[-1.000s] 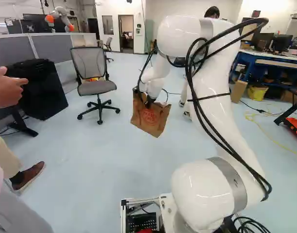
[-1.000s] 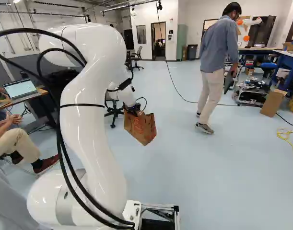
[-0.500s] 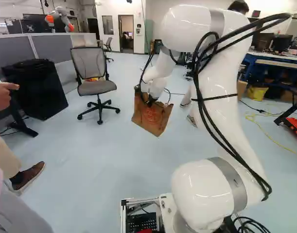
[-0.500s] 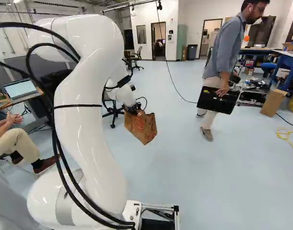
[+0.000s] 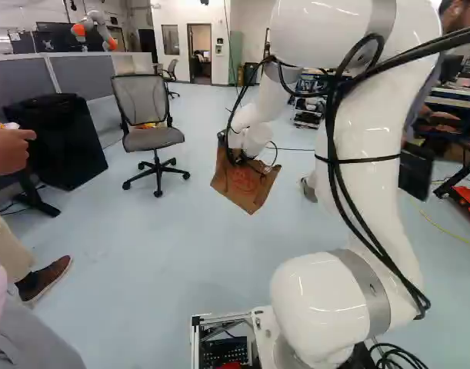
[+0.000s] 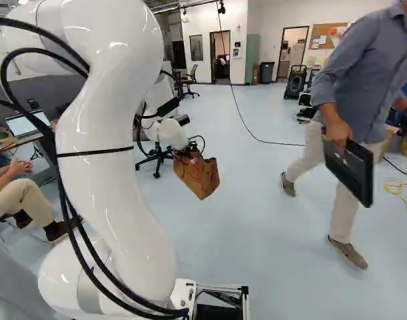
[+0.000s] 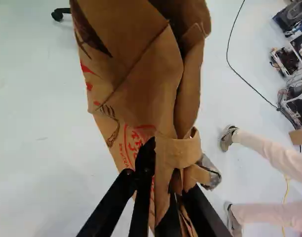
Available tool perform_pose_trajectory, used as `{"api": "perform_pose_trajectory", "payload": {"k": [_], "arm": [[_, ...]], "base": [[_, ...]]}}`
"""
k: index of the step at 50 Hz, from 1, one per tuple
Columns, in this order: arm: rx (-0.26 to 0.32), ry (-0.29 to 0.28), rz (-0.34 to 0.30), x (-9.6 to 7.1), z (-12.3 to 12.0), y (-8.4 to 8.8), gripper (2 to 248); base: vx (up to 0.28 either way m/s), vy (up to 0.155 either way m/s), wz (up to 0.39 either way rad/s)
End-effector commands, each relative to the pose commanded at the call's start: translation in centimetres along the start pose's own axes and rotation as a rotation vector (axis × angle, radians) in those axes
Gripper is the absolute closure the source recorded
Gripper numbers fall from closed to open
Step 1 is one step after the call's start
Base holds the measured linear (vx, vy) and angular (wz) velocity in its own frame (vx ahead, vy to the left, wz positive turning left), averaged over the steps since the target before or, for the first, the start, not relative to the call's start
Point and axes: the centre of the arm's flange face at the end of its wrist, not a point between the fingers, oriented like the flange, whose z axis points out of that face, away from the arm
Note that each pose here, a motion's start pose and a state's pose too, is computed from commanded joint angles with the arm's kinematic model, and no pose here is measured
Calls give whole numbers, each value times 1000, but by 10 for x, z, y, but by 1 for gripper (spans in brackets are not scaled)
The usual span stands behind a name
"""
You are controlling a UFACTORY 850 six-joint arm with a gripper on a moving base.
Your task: Pick up the grocery bag from the ground
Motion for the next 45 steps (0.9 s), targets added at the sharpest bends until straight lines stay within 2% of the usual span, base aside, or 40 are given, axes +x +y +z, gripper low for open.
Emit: {"api": "perform_pose_trajectory", "payload": {"k": [16,45], "arm": [[-46,83,92,-27,-45,-2,228],[-99,256,265,-89,-122,-18,228]], "base": [[0,0,0],[0,0,0]]}}
